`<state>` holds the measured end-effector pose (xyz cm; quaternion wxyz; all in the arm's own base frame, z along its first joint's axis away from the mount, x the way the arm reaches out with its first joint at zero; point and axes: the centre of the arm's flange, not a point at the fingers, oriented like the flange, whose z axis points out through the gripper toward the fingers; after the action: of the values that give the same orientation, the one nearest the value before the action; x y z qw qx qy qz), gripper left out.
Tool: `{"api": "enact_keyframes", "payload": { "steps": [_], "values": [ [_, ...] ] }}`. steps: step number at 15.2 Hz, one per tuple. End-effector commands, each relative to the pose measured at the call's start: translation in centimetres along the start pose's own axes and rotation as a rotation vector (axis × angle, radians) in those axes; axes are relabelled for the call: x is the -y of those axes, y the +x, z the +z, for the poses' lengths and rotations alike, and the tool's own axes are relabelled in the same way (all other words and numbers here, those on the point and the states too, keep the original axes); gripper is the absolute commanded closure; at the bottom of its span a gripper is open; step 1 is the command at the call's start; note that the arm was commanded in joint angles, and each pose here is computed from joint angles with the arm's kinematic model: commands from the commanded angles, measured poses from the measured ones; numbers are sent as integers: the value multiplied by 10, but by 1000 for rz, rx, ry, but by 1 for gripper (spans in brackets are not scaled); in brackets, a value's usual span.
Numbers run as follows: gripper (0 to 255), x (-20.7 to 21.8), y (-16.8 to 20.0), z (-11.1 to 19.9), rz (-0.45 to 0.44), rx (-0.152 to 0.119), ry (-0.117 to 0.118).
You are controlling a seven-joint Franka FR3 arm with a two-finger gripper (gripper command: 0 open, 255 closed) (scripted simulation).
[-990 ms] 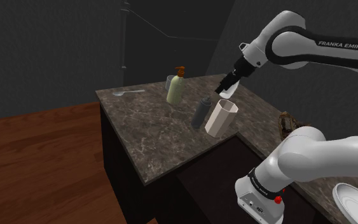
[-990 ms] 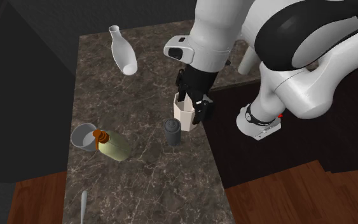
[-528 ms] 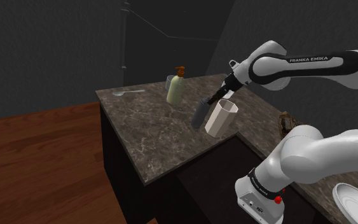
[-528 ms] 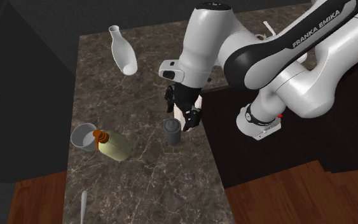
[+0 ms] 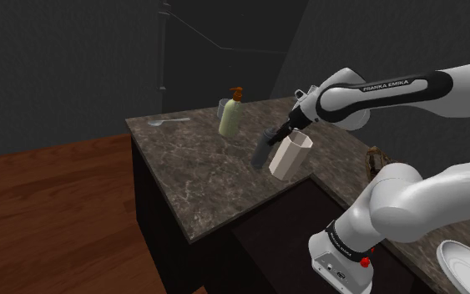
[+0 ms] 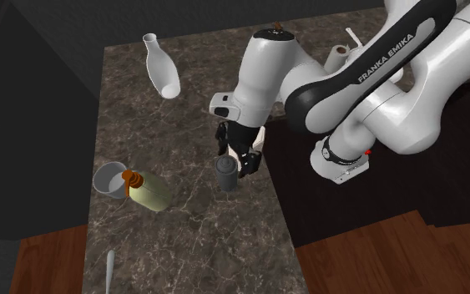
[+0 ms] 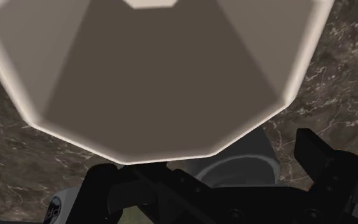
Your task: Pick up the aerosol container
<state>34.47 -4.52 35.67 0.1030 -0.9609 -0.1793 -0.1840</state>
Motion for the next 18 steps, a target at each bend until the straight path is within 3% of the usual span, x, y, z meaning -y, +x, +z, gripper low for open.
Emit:
{"api": "enact_keyframes", "payload": {
  "steps": [1,2,11,18],
  "values": [
    [0,-1,-2,4,0,1,0],
    [255,-1,-2,5,0,1,0],
    [255,-1,-2,4,0,1,0],
    [255,4,12,-30,0,1,0]
  ]
}}
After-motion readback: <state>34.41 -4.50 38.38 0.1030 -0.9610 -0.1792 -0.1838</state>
